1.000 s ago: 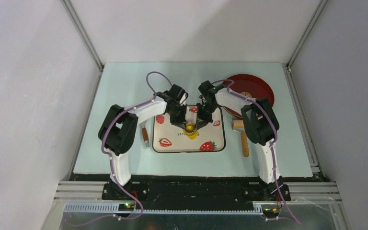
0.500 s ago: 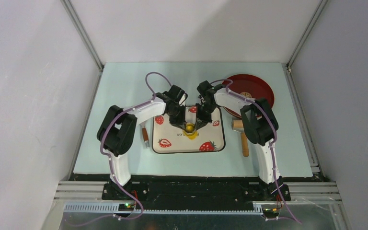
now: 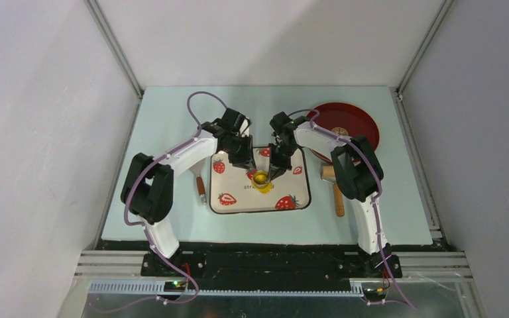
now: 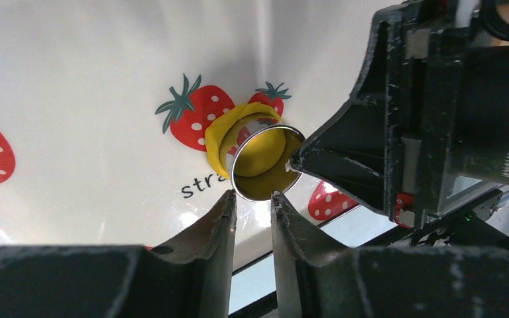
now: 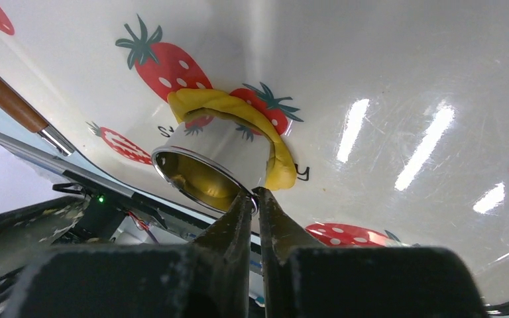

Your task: Roll out the dumpling wrappers from the dough

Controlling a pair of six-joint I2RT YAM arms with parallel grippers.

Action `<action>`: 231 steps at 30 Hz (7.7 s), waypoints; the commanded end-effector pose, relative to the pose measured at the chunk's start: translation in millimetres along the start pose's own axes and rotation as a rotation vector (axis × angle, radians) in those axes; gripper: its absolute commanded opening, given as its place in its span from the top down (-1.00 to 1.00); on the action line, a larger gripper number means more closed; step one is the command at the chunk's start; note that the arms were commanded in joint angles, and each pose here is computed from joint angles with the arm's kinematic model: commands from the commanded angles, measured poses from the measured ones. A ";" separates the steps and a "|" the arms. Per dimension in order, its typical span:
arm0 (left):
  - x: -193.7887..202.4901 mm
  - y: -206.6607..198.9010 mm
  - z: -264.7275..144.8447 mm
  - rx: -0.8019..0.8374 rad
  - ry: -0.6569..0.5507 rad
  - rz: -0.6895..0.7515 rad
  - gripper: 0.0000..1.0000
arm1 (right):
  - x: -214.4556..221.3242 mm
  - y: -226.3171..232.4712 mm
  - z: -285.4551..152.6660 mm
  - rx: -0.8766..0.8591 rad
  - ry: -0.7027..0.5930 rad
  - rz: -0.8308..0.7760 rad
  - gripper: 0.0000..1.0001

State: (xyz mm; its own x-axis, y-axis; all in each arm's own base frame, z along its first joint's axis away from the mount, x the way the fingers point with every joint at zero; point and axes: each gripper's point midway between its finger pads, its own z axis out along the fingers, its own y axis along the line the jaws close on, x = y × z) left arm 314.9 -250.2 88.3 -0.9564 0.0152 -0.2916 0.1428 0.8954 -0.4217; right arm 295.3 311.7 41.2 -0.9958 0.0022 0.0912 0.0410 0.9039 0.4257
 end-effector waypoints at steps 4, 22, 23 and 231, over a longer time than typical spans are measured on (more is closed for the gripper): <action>-6.6 0.4 -22.6 0.022 -0.053 0.007 0.39 | 21.0 -8.9 20.7 0.039 0.077 -0.022 0.49; 8.7 19.1 -20.0 -0.023 -0.036 0.014 0.42 | 16.1 18.1 -38.6 -0.062 -0.047 -0.060 -0.20; 9.0 21.1 -20.4 -0.029 -0.040 0.014 0.42 | 18.6 17.5 -43.2 -0.067 -0.054 -0.062 -0.24; 104.2 56.5 22.9 0.360 0.265 -0.389 0.21 | 80.2 124.2 5.6 -0.418 -0.308 -0.400 -0.69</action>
State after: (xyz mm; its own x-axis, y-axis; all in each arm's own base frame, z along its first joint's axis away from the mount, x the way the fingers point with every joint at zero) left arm 223.8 -208.5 24.3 -0.9782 -0.1274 0.1643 -0.2078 0.6247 -0.7528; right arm 211.9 419.1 65.1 -0.9408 -0.1479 -0.3051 -0.3215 0.6748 0.6643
